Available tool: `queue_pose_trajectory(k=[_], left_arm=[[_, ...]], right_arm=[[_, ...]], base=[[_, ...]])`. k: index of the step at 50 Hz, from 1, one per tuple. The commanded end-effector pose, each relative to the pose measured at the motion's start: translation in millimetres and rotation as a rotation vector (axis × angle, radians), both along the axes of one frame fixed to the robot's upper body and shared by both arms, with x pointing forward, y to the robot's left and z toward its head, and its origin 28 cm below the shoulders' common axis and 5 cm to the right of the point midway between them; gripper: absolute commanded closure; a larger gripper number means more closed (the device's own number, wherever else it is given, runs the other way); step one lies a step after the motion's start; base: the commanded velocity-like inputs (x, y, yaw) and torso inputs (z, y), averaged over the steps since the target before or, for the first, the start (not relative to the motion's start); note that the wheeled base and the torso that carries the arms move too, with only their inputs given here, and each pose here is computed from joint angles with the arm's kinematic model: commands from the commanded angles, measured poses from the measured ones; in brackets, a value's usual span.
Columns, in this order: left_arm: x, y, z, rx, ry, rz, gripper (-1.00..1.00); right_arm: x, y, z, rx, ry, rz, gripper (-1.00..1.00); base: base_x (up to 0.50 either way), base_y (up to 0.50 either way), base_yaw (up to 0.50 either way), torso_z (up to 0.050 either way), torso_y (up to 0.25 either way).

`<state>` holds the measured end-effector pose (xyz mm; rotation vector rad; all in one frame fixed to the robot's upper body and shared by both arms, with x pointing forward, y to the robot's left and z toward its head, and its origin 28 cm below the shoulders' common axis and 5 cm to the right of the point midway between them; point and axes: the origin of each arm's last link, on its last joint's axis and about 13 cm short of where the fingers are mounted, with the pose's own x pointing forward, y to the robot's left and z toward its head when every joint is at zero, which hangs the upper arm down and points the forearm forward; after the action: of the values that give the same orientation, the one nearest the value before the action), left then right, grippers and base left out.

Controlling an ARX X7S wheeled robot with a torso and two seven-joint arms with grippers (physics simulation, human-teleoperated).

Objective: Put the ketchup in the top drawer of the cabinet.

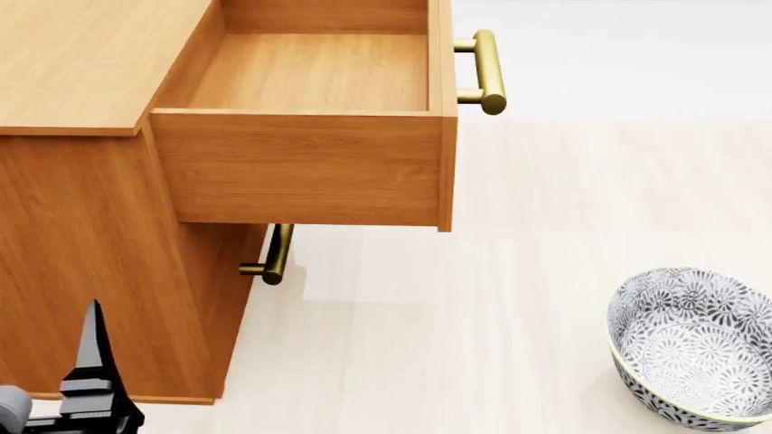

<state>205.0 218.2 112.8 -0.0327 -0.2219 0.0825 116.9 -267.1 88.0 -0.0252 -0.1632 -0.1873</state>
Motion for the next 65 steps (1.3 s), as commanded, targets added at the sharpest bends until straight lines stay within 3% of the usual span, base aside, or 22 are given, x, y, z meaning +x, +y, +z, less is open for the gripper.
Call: queue_pose_trajectory(k=[1, 29, 65], left_arm=[[0.3, 0.9, 0.5, -0.005, -0.001, -0.006, -1.00], [5.9, 1.1, 1.3, -0.016, -0.002, -0.014, -1.00], [8.3, 2.2, -0.4, -0.025, 0.000, -0.013, -1.00]], right_arm=[[14.6, 8.4, 54.7, -0.081, -0.059, 0.001, 1.00], [43.1, 15.2, 142.9, -0.156, -0.179, 0.017, 1.00], [84.6, 47.5, 231.7, -0.244, -0.293, 0.147, 1.00]], base=[[0.00, 0.00, 0.00, 0.000, 0.000], [0.00, 0.00, 0.00, 0.000, 0.000], [0.00, 0.00, 0.00, 0.000, 0.000]])
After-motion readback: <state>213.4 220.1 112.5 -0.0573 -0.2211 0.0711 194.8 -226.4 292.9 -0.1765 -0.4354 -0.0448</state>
